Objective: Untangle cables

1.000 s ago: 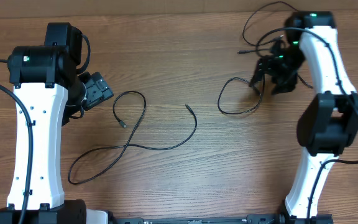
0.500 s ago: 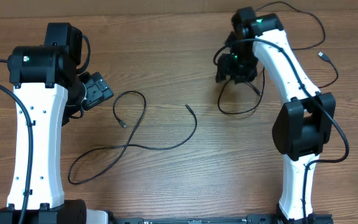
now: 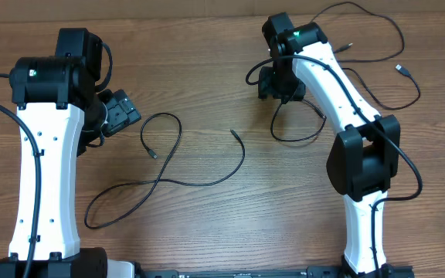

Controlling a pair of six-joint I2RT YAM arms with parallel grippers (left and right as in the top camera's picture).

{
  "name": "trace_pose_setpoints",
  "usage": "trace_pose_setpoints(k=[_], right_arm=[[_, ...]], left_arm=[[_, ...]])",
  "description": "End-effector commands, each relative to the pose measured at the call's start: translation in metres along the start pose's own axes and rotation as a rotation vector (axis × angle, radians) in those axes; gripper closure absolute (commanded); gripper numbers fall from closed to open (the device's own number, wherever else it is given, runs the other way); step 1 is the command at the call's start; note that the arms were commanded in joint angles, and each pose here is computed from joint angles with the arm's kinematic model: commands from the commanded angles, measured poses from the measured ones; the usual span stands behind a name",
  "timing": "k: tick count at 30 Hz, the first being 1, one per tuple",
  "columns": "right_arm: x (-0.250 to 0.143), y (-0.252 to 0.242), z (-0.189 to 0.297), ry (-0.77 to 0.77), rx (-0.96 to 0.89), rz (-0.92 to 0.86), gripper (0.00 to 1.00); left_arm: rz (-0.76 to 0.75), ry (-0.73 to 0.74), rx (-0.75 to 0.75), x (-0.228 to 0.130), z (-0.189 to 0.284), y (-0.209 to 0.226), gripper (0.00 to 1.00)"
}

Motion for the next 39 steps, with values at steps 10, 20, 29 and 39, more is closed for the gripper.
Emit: trace_pose_setpoints(k=[10,20,29,39], right_arm=[[-0.006,-0.01,-0.058,0.064,-0.092,-0.14,0.48],[-0.023,-0.024,-0.098,0.097,-0.123,-0.15,0.65],[0.003,-0.036,-0.101,0.0,-0.139,-0.178,0.96],[0.057,-0.09,-0.099,-0.098,-0.135,-0.325,0.96]], left_arm=[[-0.006,0.005,0.0,0.0,-0.002,0.0,0.0],[-0.006,0.005,0.001,0.0,-0.002,0.0,0.01],[-0.006,0.005,0.001,0.0,-0.002,0.0,0.0],[-0.006,0.005,0.0,0.0,-0.002,0.0,0.0]])
Point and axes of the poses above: each gripper's point midway between its finger pads, its own z axis back along the fingers, its own y axis along the line the jaws close on, x = y × z, the point moved 2 cm from there along z, back along the fingers, and after that the axes turned 15 degrees about -z, right-handed, at the moved point
